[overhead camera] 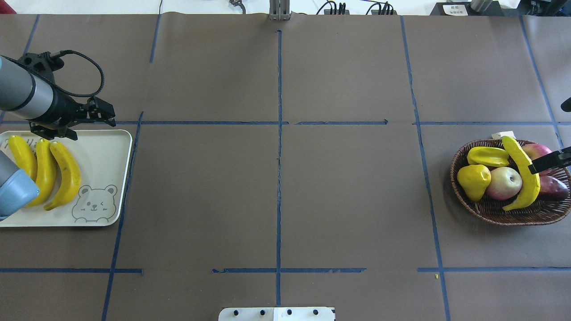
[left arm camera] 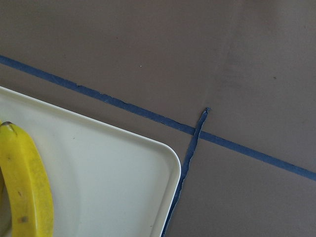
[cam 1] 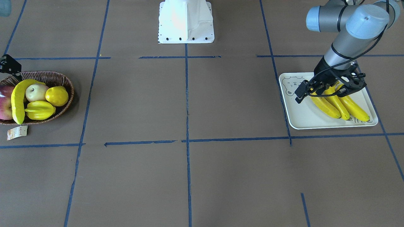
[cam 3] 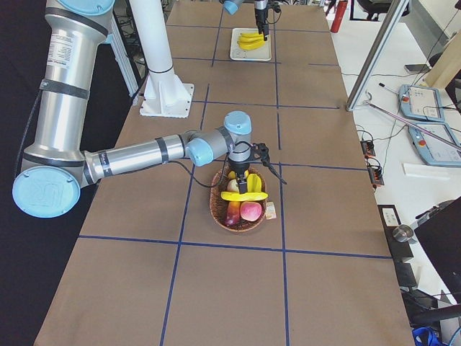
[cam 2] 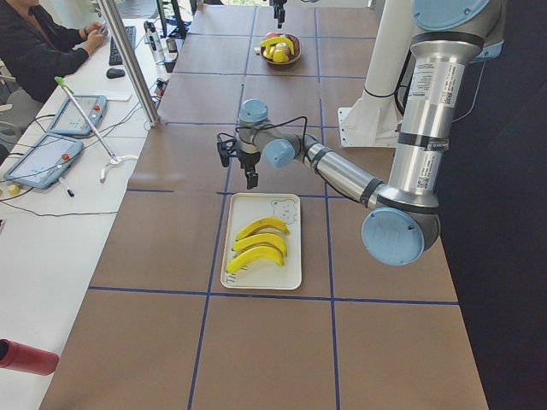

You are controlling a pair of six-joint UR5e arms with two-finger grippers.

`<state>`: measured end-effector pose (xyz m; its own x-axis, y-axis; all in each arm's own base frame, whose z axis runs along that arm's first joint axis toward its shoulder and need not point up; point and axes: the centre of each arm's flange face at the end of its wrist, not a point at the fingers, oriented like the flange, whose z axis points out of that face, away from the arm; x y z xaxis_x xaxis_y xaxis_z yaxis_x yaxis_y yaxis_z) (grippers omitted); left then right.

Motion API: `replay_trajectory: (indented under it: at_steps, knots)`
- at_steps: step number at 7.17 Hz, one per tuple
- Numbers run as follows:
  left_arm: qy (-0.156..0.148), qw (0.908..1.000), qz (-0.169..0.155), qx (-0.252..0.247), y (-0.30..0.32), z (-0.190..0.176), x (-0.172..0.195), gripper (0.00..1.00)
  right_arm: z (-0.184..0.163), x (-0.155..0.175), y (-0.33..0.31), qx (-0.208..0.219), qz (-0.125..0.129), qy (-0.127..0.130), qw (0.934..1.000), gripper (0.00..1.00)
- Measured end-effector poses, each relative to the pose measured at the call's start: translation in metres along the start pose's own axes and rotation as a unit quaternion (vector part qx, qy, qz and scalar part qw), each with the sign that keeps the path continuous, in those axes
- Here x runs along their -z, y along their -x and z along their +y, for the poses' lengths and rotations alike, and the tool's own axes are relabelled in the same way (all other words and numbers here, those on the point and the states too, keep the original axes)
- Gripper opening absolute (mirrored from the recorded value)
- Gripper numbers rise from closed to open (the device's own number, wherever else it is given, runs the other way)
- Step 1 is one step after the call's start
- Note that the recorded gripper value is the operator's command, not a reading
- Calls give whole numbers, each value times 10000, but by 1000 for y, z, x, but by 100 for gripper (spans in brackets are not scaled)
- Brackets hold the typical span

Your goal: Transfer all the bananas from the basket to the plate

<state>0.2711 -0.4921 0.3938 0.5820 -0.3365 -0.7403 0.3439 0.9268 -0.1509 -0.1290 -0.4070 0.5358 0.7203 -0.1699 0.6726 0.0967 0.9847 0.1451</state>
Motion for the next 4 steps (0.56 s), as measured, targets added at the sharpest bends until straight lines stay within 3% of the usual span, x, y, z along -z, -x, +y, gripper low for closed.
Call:
replay_trajectory:
  at_steps: [2, 4]
  knots:
    - [-4, 10000, 25, -19, -8, -1, 1, 100, 8, -38, -28, -675, -521, -108, 9963, 100]
    - [-8, 10000, 45, -30, -12, -2, 2, 100, 21, -65, -55, -936, -1008, -233, 9902, 100]
